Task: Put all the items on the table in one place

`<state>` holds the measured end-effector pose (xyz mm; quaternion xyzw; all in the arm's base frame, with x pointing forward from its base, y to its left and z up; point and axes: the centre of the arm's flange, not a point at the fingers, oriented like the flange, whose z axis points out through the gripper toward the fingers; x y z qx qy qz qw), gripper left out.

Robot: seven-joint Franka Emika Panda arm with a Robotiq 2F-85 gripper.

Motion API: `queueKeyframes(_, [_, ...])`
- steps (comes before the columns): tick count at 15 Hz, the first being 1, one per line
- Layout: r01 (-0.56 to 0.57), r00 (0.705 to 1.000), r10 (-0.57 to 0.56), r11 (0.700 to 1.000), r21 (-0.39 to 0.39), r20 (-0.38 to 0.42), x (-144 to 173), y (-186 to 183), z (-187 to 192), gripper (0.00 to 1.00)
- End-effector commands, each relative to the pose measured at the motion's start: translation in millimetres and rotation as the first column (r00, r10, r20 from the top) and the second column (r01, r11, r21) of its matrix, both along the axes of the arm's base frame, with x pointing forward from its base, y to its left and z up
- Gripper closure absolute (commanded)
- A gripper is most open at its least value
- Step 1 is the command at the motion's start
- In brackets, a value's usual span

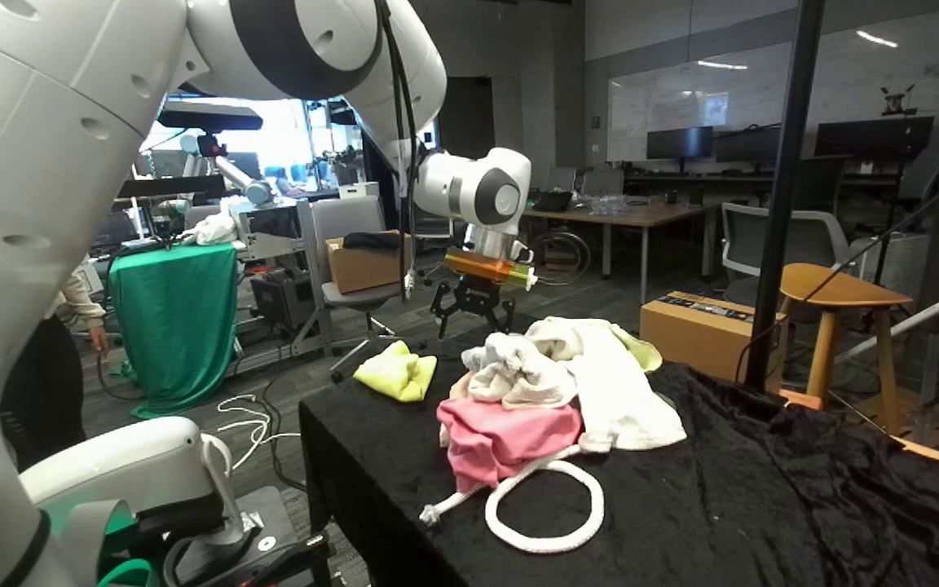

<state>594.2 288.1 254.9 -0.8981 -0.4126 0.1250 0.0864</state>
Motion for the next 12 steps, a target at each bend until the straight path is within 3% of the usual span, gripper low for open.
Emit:
queueKeyframes(1, [-0.002, 1.000, 0.002, 1.000, 0.018, 0.004, -35.0, 8.9, 0.7, 0.00])
queueKeyframes(7, [0.058, 0.995, -0.059, 0.998, 0.005, 0.084, -58.2, 46.0, -30.9, 0.00])
queueKeyframes(12, [0.079, 0.996, -0.079, 0.997, -0.002, 0.036, -69.2, 63.9, -44.1, 0.00])
